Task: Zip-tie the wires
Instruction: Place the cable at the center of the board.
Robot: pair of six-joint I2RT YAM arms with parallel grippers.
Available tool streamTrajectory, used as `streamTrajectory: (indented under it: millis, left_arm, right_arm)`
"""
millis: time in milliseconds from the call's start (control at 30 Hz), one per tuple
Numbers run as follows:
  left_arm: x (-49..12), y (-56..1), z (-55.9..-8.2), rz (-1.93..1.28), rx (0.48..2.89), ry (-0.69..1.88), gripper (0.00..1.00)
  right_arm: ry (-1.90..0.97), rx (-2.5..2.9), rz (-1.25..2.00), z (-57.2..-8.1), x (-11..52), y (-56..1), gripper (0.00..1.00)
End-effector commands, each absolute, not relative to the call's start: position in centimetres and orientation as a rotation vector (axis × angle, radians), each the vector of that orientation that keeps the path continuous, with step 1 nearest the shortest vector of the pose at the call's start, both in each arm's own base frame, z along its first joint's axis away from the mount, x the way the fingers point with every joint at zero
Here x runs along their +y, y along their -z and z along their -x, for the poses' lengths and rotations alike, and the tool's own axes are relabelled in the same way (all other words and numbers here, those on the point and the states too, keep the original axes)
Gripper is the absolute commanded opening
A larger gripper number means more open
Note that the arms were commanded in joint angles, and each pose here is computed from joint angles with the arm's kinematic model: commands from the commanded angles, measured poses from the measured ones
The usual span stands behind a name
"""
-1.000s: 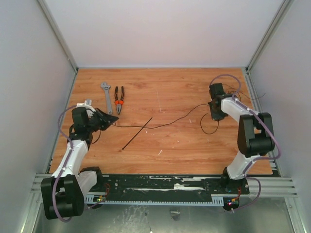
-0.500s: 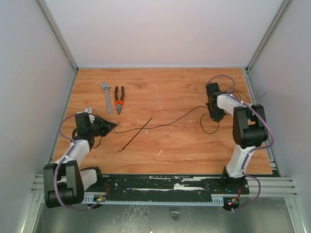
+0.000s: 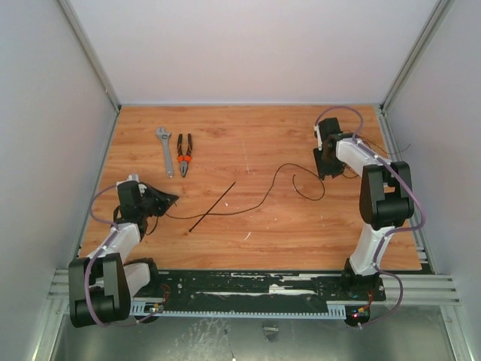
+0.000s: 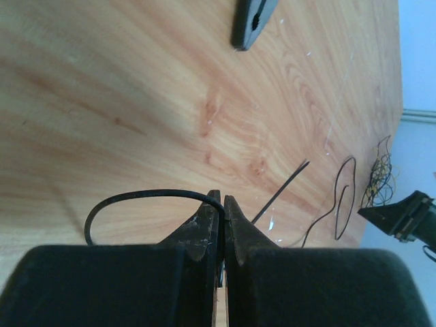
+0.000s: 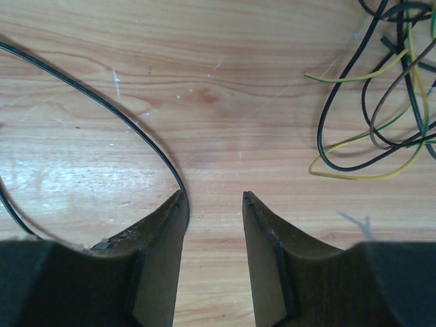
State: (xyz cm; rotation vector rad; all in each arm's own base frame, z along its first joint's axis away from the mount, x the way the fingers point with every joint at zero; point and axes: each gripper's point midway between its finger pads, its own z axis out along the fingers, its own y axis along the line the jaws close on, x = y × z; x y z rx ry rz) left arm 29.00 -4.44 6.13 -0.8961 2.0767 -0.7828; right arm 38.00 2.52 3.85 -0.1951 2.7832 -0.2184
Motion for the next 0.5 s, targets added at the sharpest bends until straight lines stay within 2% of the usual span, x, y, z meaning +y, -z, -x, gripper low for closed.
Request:
streamTrajectory:
  millis: [0,167,300,467]
  left_arm:
    - [-4.3,-5.5,-28.1,0.919,2.056,0.782,0.05]
    - [-5.3,-4.7,-26.5,0.94,2.067,0.838,0.24]
    - [-5.2,-5.2,-26.3,0.931,2.042,0.833,0.33]
    - [-4.2,-6.6,-27.6,0.914,2.013,0.774,0.61]
  right_arm:
    - [0.126,2.722,0.223,-38.8,3.9,-7.3,0.42]
    - [0.034,2.665,0.231,-39.5,5.4,-9.3,0.44]
    - [-0.076,2.612,0.286,-39.8,8.0,-10.4,0.46]
    - [-0.102,2.599,0.314,-39.7,9.4,-10.4,0.51]
